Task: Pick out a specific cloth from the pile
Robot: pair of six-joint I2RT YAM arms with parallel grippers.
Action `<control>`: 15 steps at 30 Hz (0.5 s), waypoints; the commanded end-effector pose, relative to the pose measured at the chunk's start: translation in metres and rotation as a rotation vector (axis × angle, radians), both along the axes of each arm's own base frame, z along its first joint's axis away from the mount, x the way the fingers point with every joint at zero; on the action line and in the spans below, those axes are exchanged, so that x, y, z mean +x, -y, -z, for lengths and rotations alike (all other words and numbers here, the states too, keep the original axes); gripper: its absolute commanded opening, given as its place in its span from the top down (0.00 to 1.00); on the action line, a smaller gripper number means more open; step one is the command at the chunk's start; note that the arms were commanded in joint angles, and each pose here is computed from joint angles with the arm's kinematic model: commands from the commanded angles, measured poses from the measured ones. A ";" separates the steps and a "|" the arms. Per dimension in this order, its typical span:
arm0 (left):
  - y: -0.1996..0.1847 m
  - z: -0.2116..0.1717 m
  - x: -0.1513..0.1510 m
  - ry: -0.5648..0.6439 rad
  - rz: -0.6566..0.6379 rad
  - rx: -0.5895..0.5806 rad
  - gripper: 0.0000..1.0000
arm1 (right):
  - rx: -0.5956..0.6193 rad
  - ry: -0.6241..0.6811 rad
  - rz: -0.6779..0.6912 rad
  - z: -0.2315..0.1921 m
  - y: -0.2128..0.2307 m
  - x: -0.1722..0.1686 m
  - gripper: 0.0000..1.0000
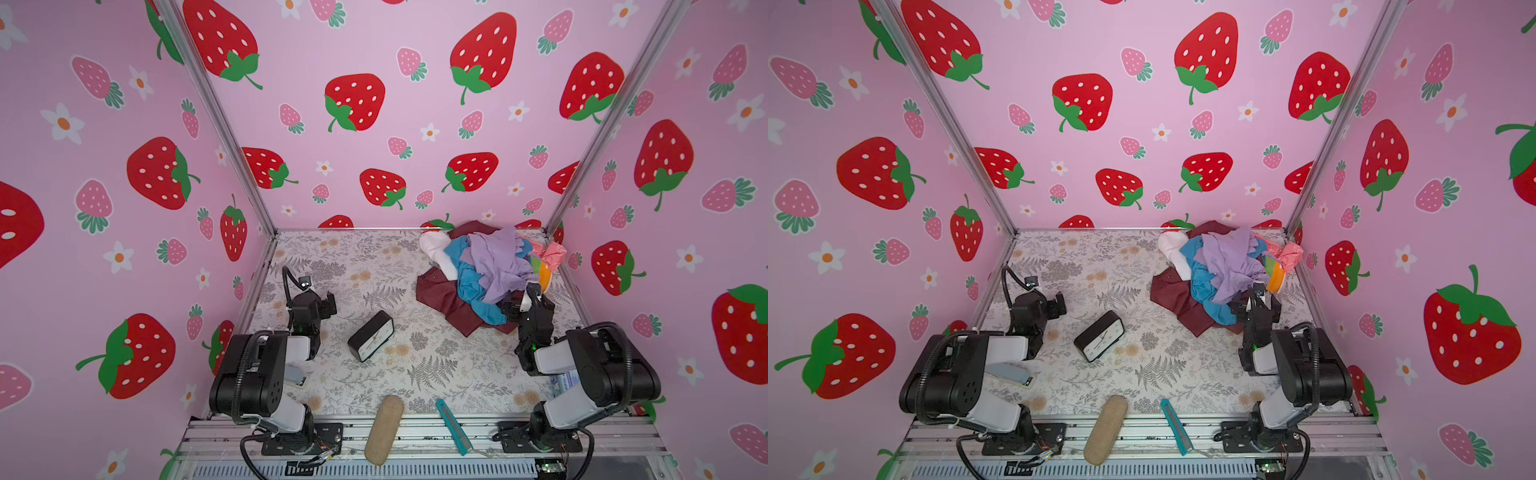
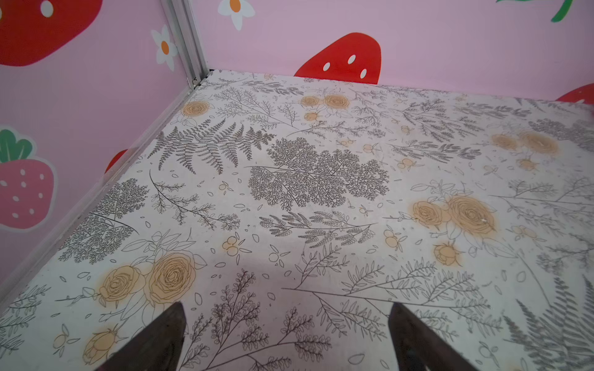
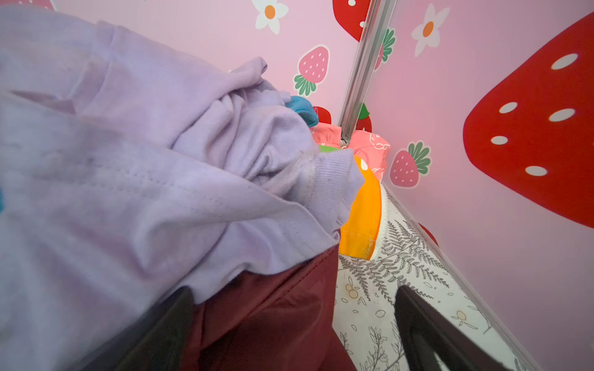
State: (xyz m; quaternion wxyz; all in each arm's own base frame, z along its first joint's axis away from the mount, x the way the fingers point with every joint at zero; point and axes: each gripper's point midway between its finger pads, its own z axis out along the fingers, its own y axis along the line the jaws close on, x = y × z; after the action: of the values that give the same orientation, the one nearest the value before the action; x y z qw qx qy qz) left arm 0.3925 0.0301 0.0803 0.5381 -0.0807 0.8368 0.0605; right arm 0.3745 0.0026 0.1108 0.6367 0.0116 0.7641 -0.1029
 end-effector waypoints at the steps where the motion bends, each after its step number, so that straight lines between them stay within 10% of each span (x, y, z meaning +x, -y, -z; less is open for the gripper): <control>1: 0.002 -0.007 0.007 0.016 0.007 0.004 0.01 | 0.014 0.046 0.004 -0.012 0.001 0.004 0.00; 15: 0.001 -0.007 0.007 0.016 0.006 0.006 0.01 | 0.012 0.043 0.005 -0.012 0.001 0.004 0.00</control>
State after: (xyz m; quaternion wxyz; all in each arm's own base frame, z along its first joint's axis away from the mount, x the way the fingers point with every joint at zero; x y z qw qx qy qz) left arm 0.3925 0.0301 0.0803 0.5381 -0.0807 0.8368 0.0605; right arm 0.3745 0.0027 0.1108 0.6367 0.0114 0.7641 -0.1028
